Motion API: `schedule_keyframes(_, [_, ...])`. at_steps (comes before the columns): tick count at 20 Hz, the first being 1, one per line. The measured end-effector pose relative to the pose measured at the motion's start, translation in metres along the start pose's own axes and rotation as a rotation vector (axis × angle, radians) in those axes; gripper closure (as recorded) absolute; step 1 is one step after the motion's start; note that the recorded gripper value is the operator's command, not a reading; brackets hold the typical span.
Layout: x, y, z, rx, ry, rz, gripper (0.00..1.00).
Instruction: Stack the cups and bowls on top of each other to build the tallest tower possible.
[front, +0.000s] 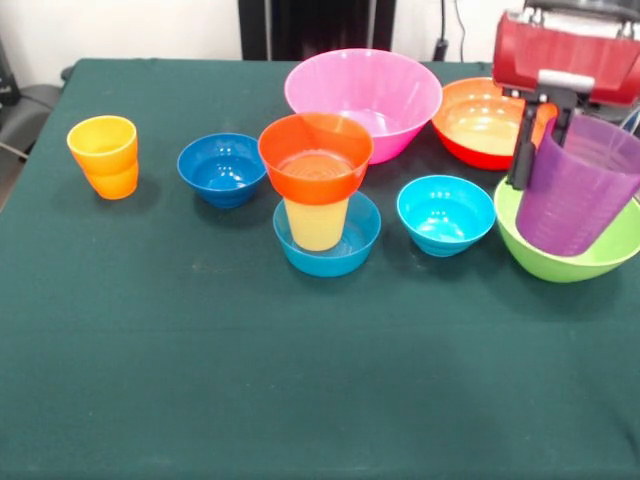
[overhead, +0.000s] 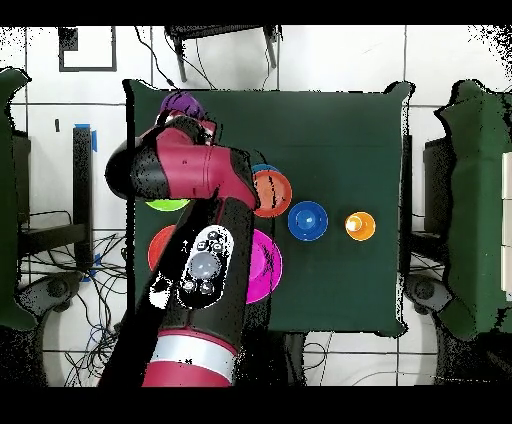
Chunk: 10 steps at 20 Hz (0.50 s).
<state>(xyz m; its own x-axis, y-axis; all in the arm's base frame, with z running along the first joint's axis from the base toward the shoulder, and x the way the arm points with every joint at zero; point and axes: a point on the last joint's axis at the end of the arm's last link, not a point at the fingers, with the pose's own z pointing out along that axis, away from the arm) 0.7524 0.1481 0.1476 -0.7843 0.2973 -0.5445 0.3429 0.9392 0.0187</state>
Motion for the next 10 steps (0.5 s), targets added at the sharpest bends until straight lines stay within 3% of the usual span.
schedule_keyframes(6, [-0.022,-0.019,-0.014,-0.005,-0.01,0.047,1.0])
schedule_keyframes(10, [-0.03,-0.042,-0.02,-0.002,0.026,0.099,1.0])
